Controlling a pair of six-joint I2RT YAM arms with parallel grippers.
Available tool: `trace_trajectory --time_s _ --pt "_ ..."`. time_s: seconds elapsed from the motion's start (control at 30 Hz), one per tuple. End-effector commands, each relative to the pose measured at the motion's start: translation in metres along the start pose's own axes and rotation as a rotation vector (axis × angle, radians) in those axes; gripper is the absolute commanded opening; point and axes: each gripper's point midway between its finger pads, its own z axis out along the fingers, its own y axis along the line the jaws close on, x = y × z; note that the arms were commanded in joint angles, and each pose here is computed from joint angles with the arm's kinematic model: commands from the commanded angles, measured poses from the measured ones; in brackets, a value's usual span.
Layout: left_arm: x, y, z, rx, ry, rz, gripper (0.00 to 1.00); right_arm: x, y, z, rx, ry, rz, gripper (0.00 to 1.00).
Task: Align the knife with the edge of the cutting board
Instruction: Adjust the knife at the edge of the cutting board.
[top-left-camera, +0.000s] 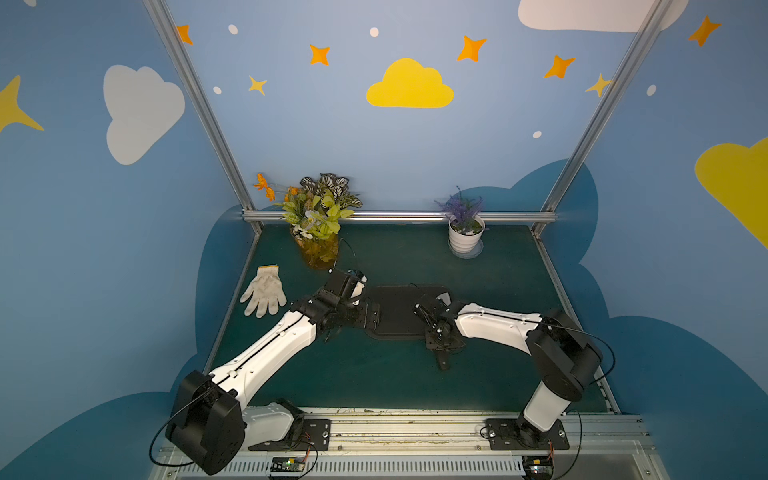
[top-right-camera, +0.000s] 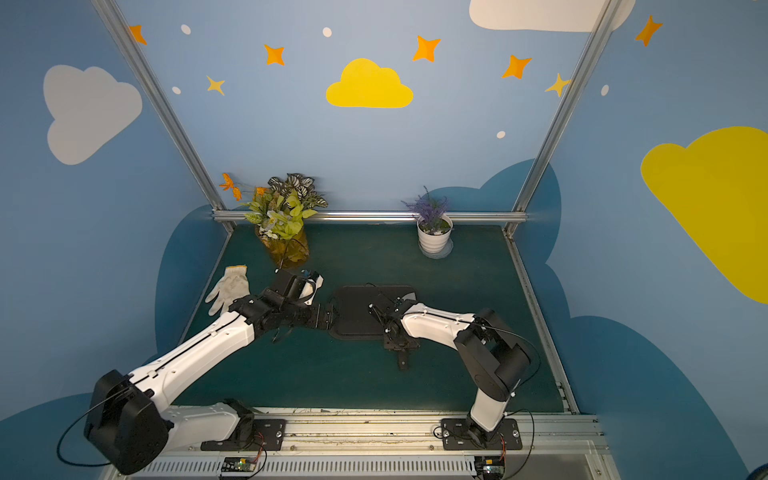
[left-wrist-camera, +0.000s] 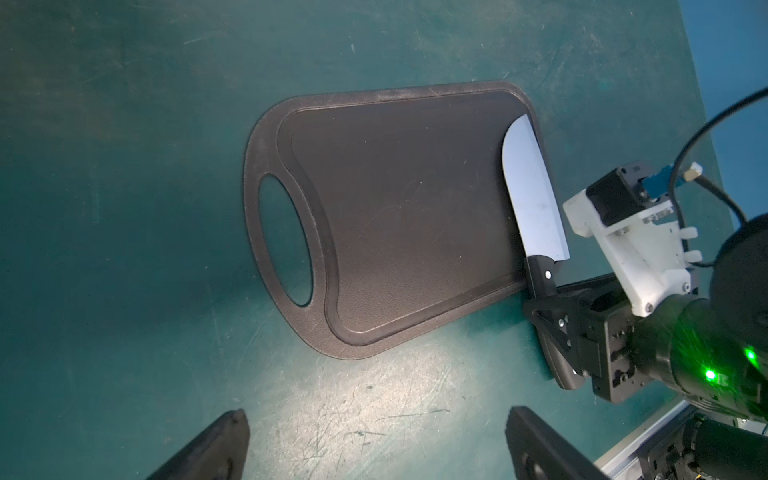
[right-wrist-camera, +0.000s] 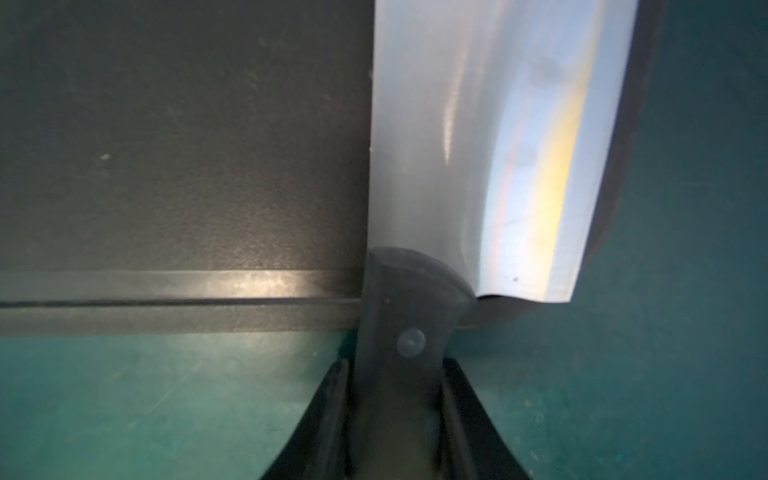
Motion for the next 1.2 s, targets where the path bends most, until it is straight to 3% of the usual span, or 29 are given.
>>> trace_trajectory --time_s 0.0,0.6,0.93,1.17 --pt "0.0082 -0.0035 0.0066 0.013 0.029 0.023 1.0 -0.0077 -0.0015 0.0003 0.015 -0.004 -0.004 0.0" --pt "0.0129 -0.0088 0.0114 0.01 0.046 0.053 1.0 -0.008 -0.0099 0.0078 0.027 0.023 0.007 0.02" --pt "0.0127 -0.0084 0.0115 0.005 0.045 0.054 1.0 -0.0085 -0.0093 0.0068 0.008 0.023 0.016 0.26" --pt "0.0134 -0.0079 0.011 0.001 0.045 0.055 1.0 -0.0092 -0.0112 0.0033 0.0 0.017 0.027 0.34"
